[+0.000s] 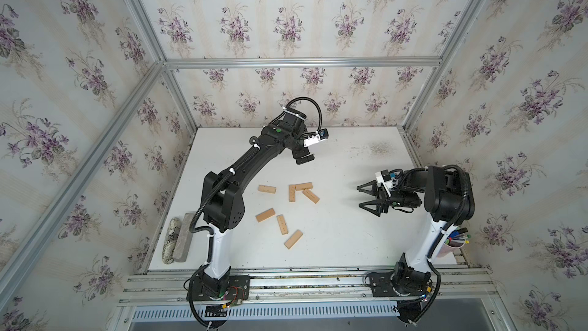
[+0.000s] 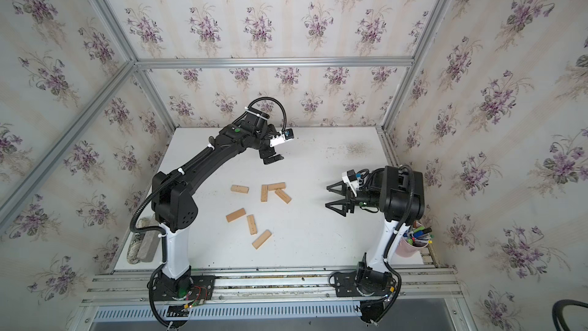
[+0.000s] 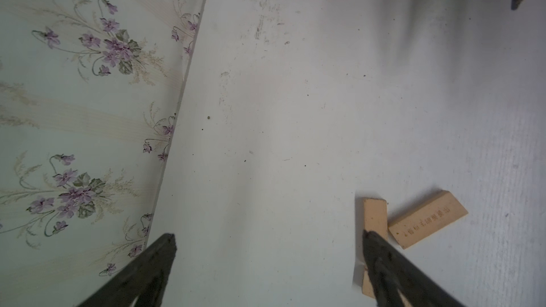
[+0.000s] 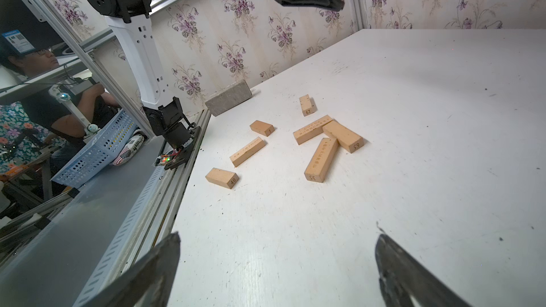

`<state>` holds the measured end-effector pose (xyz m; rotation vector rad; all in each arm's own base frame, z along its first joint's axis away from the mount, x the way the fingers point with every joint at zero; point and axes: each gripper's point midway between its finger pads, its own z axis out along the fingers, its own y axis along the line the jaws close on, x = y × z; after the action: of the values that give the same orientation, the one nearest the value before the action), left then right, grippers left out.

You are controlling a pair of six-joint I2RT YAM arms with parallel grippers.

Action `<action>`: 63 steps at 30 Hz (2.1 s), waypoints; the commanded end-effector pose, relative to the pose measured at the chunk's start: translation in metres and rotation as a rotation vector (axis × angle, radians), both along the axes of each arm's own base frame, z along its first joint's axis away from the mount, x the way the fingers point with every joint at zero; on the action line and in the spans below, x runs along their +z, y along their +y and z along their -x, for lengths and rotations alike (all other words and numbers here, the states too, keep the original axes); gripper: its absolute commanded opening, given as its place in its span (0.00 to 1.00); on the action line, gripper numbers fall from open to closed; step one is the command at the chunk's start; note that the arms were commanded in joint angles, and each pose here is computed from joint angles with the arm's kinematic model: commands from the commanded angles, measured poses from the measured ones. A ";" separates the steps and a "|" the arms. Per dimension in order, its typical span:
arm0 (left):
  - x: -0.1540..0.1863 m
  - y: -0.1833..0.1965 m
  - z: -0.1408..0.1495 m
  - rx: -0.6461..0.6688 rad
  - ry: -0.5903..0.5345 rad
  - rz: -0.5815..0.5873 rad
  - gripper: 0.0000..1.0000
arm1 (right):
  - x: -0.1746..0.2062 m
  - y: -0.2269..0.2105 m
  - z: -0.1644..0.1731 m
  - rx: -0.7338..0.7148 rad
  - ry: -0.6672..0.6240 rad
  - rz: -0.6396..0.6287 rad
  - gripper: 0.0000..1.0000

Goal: Assemble the number 8 with building blocks
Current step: Assemble the building block at the center of the board.

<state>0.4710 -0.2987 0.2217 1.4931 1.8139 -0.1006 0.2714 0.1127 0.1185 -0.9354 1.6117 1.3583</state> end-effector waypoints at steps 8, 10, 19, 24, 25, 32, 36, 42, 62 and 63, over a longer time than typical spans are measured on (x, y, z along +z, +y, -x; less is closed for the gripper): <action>0.003 0.108 -0.019 0.657 -0.078 0.204 0.99 | 0.006 0.000 -0.002 0.008 -0.385 0.027 1.00; -0.007 0.130 -0.001 0.720 -0.057 0.303 0.99 | 0.007 0.001 -0.003 0.009 -0.387 0.027 1.00; -0.039 0.211 0.055 1.037 -0.028 0.314 0.99 | 0.007 0.000 -0.003 0.009 -0.386 0.028 1.00; -0.030 0.158 0.068 0.946 -0.002 0.167 0.99 | 0.006 0.000 -0.003 0.008 -0.385 0.028 1.00; -0.027 0.140 0.068 0.893 0.051 0.241 0.99 | 0.006 0.000 -0.003 0.009 -0.383 0.027 1.00; -0.066 0.050 0.105 0.293 -0.084 -0.166 0.99 | 0.007 0.000 -0.003 0.008 -0.385 0.028 1.00; -0.080 0.017 0.120 0.078 0.000 -0.242 0.98 | 0.006 0.000 -0.003 0.009 -0.384 0.027 1.00; -0.132 0.024 0.105 0.077 0.043 -0.552 0.92 | 0.006 0.000 -0.003 0.009 -0.384 0.027 1.00; -0.175 -0.032 0.169 -0.064 0.190 -0.564 0.79 | 0.006 0.000 -0.003 0.010 -0.386 0.028 1.00; -0.180 -0.034 0.167 -0.069 0.145 -0.606 0.79 | 0.006 0.000 -0.003 0.009 -0.383 0.027 1.00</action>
<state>0.3007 -0.3308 0.0463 1.9774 2.0796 0.2030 0.2713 0.1130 0.1185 -0.9365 1.6113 1.3590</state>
